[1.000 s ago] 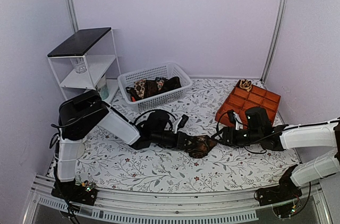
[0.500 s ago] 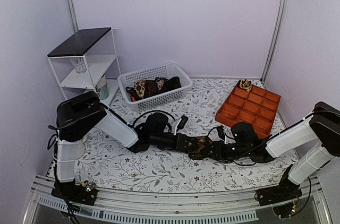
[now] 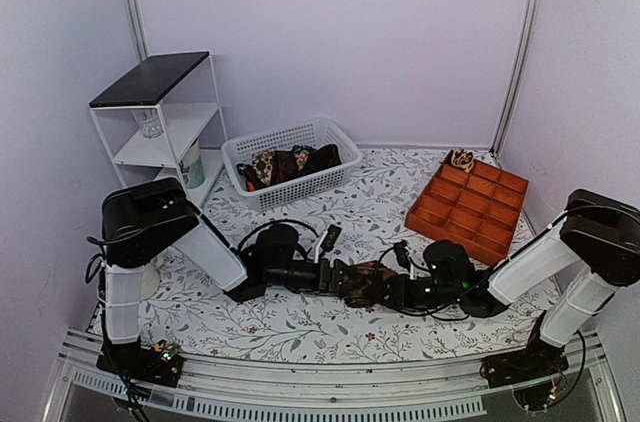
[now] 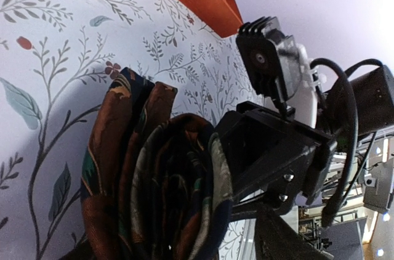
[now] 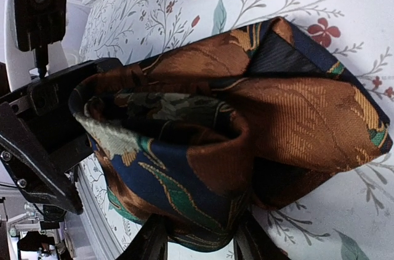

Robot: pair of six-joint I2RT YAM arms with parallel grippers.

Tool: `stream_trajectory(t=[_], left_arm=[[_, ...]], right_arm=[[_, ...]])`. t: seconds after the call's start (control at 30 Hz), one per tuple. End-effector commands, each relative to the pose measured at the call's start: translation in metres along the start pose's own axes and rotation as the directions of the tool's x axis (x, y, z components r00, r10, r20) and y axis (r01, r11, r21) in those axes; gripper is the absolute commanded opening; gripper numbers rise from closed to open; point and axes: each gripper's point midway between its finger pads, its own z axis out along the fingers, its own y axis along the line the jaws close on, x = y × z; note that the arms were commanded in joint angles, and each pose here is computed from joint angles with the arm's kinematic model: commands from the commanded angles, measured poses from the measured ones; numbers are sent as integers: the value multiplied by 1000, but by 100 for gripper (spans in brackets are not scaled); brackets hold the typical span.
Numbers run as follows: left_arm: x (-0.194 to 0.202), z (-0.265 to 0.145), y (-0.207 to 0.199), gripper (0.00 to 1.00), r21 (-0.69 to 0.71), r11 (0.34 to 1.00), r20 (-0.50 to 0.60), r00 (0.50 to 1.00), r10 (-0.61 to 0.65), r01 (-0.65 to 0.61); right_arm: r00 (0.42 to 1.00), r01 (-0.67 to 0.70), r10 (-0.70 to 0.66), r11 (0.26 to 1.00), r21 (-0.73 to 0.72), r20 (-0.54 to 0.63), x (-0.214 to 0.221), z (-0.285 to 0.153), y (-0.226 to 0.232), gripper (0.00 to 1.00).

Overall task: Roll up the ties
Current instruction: Adjust the tie at the center of the board.

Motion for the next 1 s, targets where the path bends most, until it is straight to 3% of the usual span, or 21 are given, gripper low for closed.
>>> stream_trajectory(t=[0.0,0.17,0.3,0.43,0.67,0.8,0.97], left_arm=[[11,-8,-42,67,159,987,1,1000,10,-10],[22,-9,-41,66,147,989,-15,1000,22,-19],[35,-10,-38,48,122,990,-32,997,74,-70],[44,-12,-42,40,81,977,-24,980,198,-195],[66,4,-70,37,23,873,-41,872,487,-486],[82,3,-72,34,-11,807,-33,807,590,-591],[94,1,-56,34,-39,760,-48,761,647,-649]], right_arm=[[998,63,-62,995,72,-20,18,6,-18,36],[991,130,-128,989,69,-25,28,11,-14,36],[988,155,-155,984,93,-11,28,14,-17,33],[984,177,-177,980,94,-6,31,16,-19,32],[962,273,-273,960,56,-10,38,14,-12,33],[957,282,-285,957,61,57,30,3,-11,34],[943,324,-325,946,28,73,29,-2,-3,42]])
